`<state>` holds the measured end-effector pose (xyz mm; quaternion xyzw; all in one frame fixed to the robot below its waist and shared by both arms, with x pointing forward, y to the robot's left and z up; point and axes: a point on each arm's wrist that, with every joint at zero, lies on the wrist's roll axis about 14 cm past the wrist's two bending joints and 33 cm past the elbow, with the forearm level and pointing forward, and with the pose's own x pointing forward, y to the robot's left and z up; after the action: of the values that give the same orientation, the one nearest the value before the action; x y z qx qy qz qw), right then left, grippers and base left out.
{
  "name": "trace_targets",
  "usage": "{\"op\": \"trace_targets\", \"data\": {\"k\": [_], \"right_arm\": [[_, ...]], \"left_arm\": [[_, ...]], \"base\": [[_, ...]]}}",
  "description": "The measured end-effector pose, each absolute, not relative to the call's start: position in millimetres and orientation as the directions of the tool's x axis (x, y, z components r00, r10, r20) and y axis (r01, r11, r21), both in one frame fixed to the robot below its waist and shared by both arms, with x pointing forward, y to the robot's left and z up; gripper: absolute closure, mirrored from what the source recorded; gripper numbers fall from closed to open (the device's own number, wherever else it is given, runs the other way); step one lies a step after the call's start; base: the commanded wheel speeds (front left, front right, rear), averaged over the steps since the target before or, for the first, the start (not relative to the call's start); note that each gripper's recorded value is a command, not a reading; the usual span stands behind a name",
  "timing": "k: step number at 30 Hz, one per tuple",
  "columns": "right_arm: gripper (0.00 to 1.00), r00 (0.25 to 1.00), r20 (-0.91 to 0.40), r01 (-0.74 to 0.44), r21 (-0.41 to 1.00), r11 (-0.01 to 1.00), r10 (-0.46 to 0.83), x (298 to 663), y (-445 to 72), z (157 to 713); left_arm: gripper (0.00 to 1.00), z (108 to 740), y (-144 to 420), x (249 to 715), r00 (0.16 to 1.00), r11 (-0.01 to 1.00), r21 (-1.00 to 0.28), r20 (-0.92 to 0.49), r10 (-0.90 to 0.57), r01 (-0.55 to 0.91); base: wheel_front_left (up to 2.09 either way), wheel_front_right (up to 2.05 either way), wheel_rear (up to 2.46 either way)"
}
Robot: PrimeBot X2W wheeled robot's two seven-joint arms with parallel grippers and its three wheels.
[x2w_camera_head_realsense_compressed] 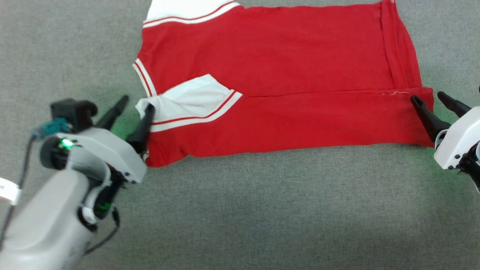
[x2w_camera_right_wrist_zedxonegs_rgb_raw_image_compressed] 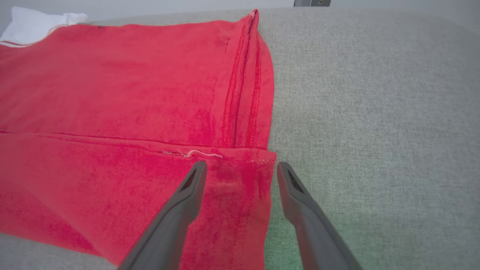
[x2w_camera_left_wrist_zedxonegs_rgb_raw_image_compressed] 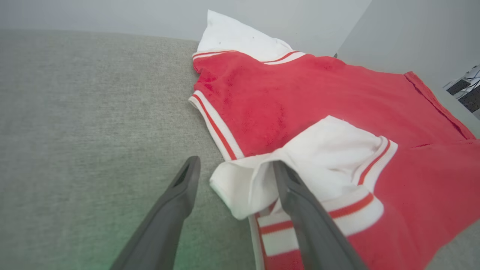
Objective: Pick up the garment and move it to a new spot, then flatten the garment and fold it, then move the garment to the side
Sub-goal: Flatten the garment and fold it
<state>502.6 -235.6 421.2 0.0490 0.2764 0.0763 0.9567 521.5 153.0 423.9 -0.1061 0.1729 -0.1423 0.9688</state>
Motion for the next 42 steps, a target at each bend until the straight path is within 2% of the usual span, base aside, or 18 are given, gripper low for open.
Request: {"op": "trace_targets", "data": {"k": [5, 9, 12, 15, 20, 33, 35, 36, 37, 42], "right_arm": [[0.00, 0.865, -0.470, -0.125, 0.137, 0.983, 0.175, 504, -235, 439], [0.00, 0.874, -0.452, -0.128, 0.137, 0.982, 0.177, 502, -234, 445], [0.00, 0.880, -0.441, -0.131, 0.139, 0.982, 0.180, 501, -232, 449], [0.00, 0.882, -0.434, -0.133, 0.142, 0.981, 0.182, 500, -231, 451], [0.00, 0.880, -0.440, -0.127, 0.146, 0.981, 0.179, 497, -231, 448], [0.00, 0.872, -0.466, -0.090, 0.148, 0.985, 0.149, 493, -243, 433], [0.00, 0.872, -0.469, -0.085, 0.143, 0.986, 0.143, 491, -246, 433], [0.00, 0.872, -0.468, -0.083, 0.142, 0.986, 0.141, 491, -247, 434], [0.00, 0.872, -0.469, -0.085, 0.139, 0.987, 0.141, 490, -248, 435], [0.00, 0.830, -0.533, -0.120, 0.115, 0.986, 0.164, 483, -244, 431]], "left_arm": [[0.00, 457, 168, 524, 0.896, 0.947, -0.194, -0.321, -0.308, 0.257], [0.00, 470, 175, 517, 0.855, 0.952, -0.153, -0.418, -0.307, 0.267], [0.00, 467, 170, 504, 0.783, 0.944, -0.177, -0.529, -0.329, 0.277], [0.00, 448, 161, 480, 0.651, 0.928, -0.210, -0.665, -0.366, 0.307], [0.00, 426, 156, 451, 0.450, 0.919, -0.250, -0.813, -0.370, 0.304], [0.00, 396, 127, 463, 0.316, 0.893, -0.349, -0.845, -0.430, 0.282], [0.60, 392, 126, 464, 0.313, 0.893, -0.350, -0.847, -0.431, 0.283], [0.85, 392, 125, 463, 0.310, 0.890, -0.351, -0.846, -0.434, 0.290], [1.00, 391, 125, 463, 0.309, 0.890, -0.353, -0.845, -0.435, 0.287], [1.00, 391, 122, 463, 0.322, 0.886, -0.363, -0.835, -0.447, 0.288]], "base": [[0.00, 0.00, 0.00], [0.00, 0.00, 0.00], [0.00, 0.00, 0.00], [0.00, 0.00, 0.00], [0.00, 0.00, 0.00], [0.00, 0.00, 0.00], [0.00, 0.00, 0.00], [0.00, 0.00, 0.00], [0.00, 0.00, 0.00], [0.00, 0.00, 0.00]]}}
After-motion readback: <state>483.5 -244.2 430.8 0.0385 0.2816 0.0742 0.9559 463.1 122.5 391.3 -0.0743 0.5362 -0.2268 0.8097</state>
